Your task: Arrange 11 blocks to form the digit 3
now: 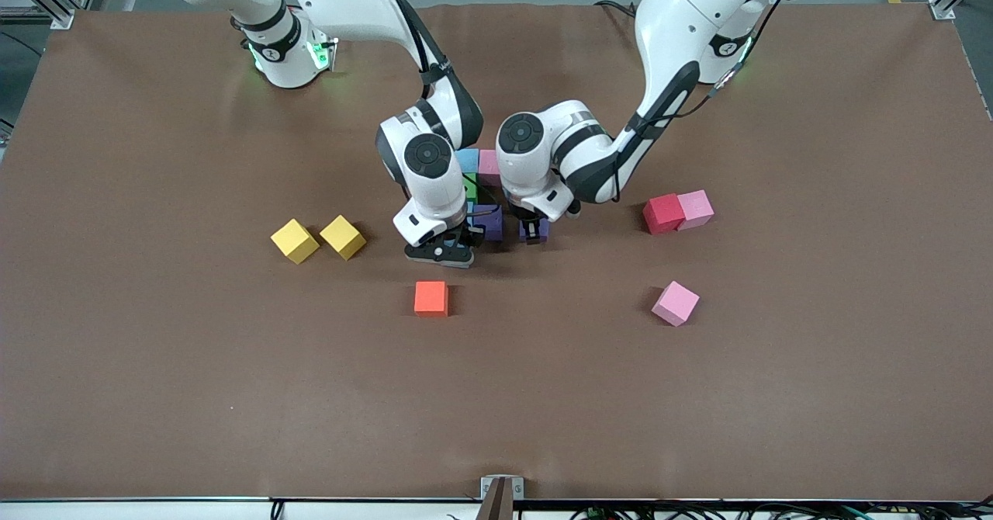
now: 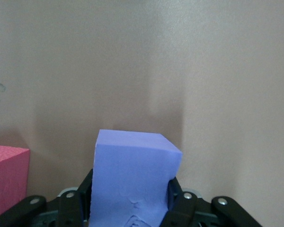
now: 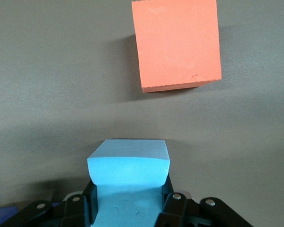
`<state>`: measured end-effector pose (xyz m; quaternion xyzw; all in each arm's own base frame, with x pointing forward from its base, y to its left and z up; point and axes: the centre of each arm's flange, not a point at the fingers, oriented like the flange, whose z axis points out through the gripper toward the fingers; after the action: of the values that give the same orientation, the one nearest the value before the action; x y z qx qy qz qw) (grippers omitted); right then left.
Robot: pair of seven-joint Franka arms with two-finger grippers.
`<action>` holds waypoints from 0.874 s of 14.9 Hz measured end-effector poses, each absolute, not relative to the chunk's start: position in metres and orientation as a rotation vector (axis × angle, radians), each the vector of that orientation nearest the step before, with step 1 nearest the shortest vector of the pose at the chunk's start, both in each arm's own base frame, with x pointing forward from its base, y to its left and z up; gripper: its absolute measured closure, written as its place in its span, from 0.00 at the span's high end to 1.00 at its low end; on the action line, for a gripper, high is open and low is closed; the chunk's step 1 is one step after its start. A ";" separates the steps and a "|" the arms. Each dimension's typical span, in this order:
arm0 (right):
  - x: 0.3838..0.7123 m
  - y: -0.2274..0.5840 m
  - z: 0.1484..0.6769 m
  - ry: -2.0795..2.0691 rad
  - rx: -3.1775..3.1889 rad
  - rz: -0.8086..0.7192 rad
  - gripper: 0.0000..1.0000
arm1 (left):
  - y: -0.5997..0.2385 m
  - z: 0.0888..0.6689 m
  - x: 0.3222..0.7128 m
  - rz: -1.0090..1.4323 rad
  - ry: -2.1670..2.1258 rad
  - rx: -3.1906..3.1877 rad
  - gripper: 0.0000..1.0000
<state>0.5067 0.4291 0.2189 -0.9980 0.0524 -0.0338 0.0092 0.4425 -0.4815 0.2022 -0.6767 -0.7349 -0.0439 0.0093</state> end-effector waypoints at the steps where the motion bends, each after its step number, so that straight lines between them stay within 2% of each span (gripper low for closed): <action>1: 0.506 0.429 0.217 0.163 -3.119 -0.103 0.53 | -0.483 0.202 0.440 -0.155 -2.286 -2.126 0.60; 13: 0.504 0.431 0.214 0.156 -3.121 -0.101 0.53 | -0.489 0.201 0.433 -0.176 -2.296 -2.159 0.60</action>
<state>0.5044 0.4310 0.2141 -0.9982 0.0499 -0.0322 0.0078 0.4328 -0.4892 0.2012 -0.6841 -0.7272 -0.0556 -0.0075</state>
